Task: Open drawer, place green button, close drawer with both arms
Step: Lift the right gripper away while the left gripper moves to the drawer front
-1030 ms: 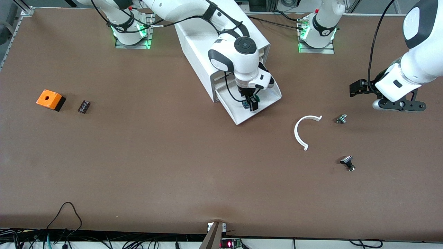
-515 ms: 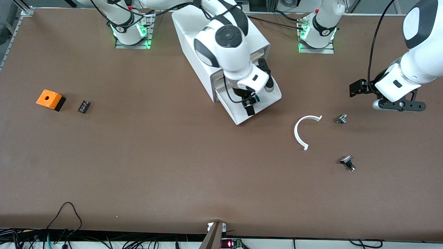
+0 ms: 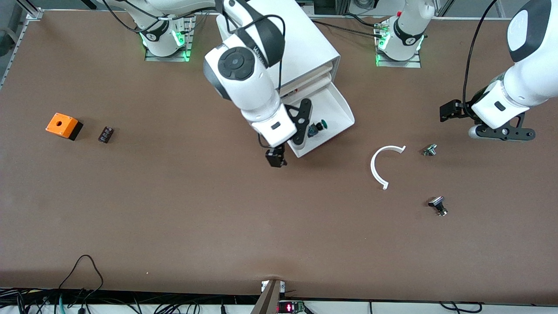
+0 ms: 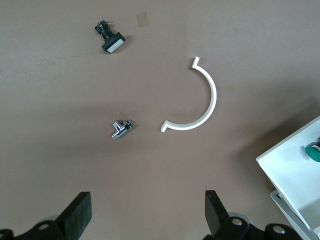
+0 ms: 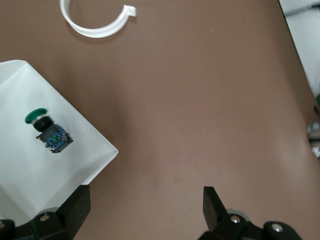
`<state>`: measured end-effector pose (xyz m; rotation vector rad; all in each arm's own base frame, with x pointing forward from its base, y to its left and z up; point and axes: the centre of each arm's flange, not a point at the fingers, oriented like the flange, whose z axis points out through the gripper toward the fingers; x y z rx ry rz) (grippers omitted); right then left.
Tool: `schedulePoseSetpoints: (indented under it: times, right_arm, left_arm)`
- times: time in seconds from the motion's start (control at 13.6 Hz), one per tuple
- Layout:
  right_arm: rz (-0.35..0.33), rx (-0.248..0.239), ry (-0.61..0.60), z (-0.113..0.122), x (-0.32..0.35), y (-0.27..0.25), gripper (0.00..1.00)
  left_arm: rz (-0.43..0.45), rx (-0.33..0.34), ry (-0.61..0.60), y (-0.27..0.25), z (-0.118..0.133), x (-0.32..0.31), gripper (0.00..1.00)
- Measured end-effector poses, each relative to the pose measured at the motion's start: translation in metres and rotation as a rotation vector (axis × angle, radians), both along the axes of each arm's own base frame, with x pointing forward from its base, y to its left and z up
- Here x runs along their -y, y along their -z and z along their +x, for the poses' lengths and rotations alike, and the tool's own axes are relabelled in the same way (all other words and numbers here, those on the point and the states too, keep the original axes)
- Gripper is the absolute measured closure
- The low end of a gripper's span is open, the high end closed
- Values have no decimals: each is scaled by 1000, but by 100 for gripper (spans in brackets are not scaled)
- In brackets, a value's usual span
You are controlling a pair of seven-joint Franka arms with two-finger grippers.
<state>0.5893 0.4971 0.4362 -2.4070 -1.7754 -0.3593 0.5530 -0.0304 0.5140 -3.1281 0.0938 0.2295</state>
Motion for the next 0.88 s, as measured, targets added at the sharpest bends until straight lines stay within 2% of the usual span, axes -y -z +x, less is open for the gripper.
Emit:
schedulePoseSetpoints:
  times: [0.29,0.59,0.74,0.88]
  right_arm:
    - [-68,-131,227,20,45,67,0]
    - [-117,-192,378,48,109,103,0]
    - [-148,-224,545,58,146,118,0]
    - [-166,-264,794,66,184,127,0]
  left_arm:
    - [9,-11,-45,6,2,5,0]
    - [47,-32,-187,42,11,61,0]
    - [56,-25,-245,67,18,97,0]
    - [60,-14,-308,96,25,126,0]
